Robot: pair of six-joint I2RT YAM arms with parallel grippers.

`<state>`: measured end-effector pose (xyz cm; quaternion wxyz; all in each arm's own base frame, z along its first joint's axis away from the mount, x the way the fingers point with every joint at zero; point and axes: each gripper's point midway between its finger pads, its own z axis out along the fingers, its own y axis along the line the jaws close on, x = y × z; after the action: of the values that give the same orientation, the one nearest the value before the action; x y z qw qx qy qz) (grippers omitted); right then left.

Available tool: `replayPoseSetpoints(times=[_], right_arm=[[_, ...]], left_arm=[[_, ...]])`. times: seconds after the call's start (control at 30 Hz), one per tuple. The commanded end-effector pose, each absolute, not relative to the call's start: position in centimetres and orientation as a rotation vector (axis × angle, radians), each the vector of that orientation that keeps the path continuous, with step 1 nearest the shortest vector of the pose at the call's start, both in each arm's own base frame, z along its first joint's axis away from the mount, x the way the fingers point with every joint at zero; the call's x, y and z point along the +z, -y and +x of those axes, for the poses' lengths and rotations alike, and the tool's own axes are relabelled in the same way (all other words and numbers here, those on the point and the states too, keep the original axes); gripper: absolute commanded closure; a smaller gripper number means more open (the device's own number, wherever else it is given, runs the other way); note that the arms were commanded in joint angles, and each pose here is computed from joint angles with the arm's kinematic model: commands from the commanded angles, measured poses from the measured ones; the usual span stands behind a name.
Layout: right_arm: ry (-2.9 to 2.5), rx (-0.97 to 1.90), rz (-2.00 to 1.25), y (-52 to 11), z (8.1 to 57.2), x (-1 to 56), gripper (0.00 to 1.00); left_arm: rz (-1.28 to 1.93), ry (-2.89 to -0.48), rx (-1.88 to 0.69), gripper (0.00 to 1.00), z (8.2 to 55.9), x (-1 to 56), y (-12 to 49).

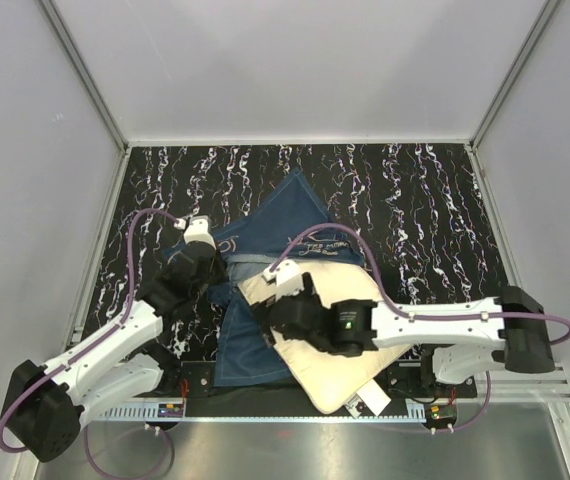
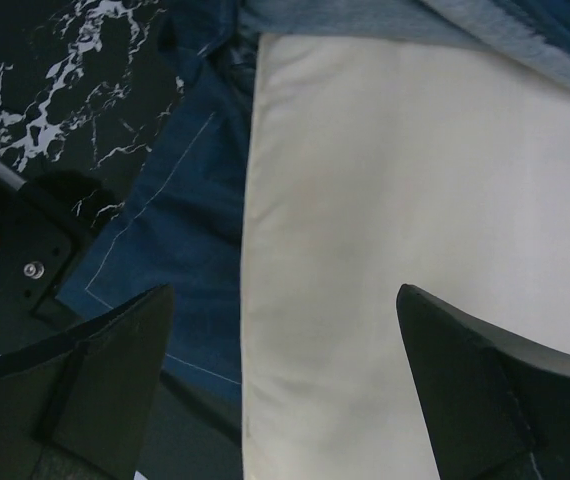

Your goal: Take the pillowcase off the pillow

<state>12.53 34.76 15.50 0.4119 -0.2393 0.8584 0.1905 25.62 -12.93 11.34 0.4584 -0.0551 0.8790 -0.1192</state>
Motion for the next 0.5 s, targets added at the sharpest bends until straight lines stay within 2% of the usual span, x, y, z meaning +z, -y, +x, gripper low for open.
replayPoseSetpoints(times=[0.0, 0.27, 0.47], right_arm=[[-2.109, 0.504, -0.609, -37.4, 12.0, 15.9, 0.0], [-2.153, 0.212, -0.697, -37.8, 11.9, 9.8, 0.0], [-2.221, -0.058, -0.572, -35.7, 12.3, 5.7, 0.03]], left_arm=[[-0.116, -2.099, -0.372, 1.0, 26.7, 13.9, 14.3], [-0.109, -2.081, -0.388, 1.0, 26.7, 14.7, 14.4], [-0.116, -2.06, -0.388, 1.0, 26.7, 15.4, 14.2]])
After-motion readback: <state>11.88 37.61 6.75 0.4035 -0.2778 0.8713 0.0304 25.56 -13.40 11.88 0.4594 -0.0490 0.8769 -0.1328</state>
